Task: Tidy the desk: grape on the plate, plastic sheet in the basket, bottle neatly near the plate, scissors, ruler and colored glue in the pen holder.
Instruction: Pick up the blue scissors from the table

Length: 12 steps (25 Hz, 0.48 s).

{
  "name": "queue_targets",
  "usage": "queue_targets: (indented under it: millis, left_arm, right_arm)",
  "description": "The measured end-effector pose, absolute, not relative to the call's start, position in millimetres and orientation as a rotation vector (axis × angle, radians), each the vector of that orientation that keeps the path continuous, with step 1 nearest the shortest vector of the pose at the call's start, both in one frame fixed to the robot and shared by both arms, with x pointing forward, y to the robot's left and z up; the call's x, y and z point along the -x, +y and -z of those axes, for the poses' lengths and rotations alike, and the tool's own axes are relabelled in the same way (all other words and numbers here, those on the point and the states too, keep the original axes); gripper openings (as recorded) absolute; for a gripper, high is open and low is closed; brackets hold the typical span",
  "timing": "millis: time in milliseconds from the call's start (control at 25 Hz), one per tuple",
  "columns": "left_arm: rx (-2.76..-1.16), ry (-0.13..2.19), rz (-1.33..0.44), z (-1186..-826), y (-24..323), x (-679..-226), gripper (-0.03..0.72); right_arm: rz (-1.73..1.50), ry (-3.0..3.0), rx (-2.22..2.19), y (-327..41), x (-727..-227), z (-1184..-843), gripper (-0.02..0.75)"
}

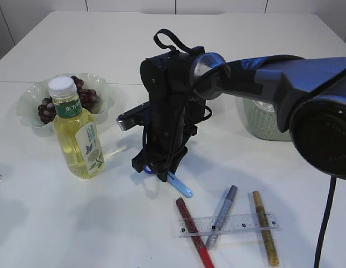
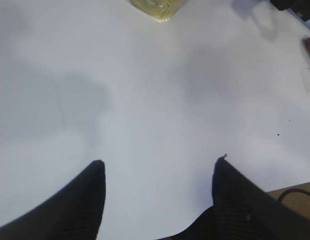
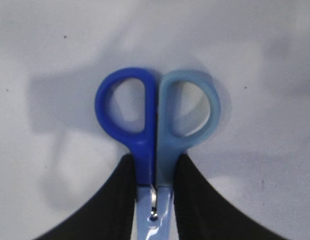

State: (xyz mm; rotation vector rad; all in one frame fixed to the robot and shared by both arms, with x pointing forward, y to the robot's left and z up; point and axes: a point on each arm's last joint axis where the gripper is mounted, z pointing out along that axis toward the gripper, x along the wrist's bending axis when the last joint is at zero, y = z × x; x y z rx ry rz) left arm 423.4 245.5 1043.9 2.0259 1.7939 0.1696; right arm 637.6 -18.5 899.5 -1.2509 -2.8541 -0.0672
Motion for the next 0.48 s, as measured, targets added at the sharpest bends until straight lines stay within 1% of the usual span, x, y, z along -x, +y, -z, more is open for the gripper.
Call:
queue_targets:
  millis: [320,480]
  left_arm:
    - [-2.031,1.797,-0.163,-1044,246,-423,0.489]
    - [-2.033,1.798,-0.161,-1044,246,-423,0.489]
  right_arm:
    - [0.131,-2.765,1.283,-19,-638,-900,0.195]
    - [0.187,-2.734,1.318,-26,-643,-912,0.195]
